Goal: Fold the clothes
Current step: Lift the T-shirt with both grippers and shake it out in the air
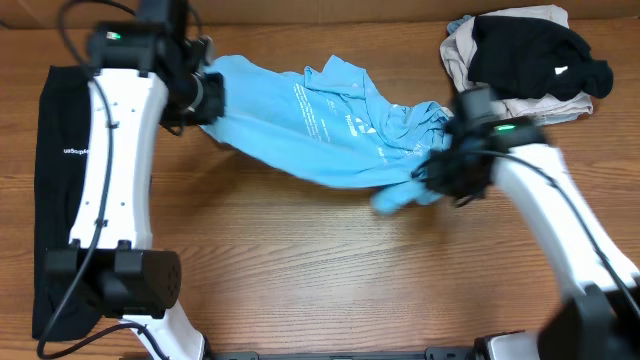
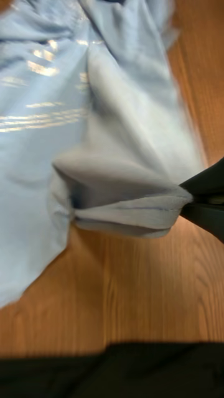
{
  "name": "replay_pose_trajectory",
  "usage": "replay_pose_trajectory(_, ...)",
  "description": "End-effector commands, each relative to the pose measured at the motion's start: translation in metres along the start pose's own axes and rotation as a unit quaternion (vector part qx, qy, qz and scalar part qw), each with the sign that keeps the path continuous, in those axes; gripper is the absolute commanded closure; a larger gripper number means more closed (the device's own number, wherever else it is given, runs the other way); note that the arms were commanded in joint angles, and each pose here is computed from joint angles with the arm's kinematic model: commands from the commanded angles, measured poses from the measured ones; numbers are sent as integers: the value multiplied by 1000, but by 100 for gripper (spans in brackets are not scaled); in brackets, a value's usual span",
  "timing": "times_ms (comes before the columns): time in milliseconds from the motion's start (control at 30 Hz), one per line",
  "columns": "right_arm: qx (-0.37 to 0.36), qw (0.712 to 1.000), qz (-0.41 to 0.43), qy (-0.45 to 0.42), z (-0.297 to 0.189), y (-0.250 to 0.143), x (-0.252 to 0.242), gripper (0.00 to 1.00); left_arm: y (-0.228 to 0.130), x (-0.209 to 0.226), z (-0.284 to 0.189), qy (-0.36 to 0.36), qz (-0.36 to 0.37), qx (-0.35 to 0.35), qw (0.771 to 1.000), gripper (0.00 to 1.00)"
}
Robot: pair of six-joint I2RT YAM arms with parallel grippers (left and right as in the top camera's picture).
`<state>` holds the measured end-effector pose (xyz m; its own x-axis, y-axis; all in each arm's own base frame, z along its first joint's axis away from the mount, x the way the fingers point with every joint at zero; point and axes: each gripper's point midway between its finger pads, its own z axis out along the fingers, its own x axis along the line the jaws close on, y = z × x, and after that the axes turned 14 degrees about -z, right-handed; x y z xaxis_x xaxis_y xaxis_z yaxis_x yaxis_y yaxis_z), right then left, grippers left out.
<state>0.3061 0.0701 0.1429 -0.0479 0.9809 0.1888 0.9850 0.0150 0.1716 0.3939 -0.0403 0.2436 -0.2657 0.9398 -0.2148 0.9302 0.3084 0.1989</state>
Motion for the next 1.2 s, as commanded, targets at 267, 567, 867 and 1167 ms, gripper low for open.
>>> replay_pose_trajectory(267,-85,996,38,-17,-81,-6,-37,96,10,17,-49,23,23,-54,998,96)
replay_pose_trajectory(567,-49,998,44,-19,-57,-10,-42,96,9,17,-48,24,23,-51,998,96)
replay_pose_trajectory(867,-112,993,35,-12,-87,8,-36,96,11,14,-65,17,30,-73,997,96)
replay_pose_trajectory(1167,-341,936,44,-74,-285,2,-37,96,-1,-4,-206,-48,50,-277,958,96)
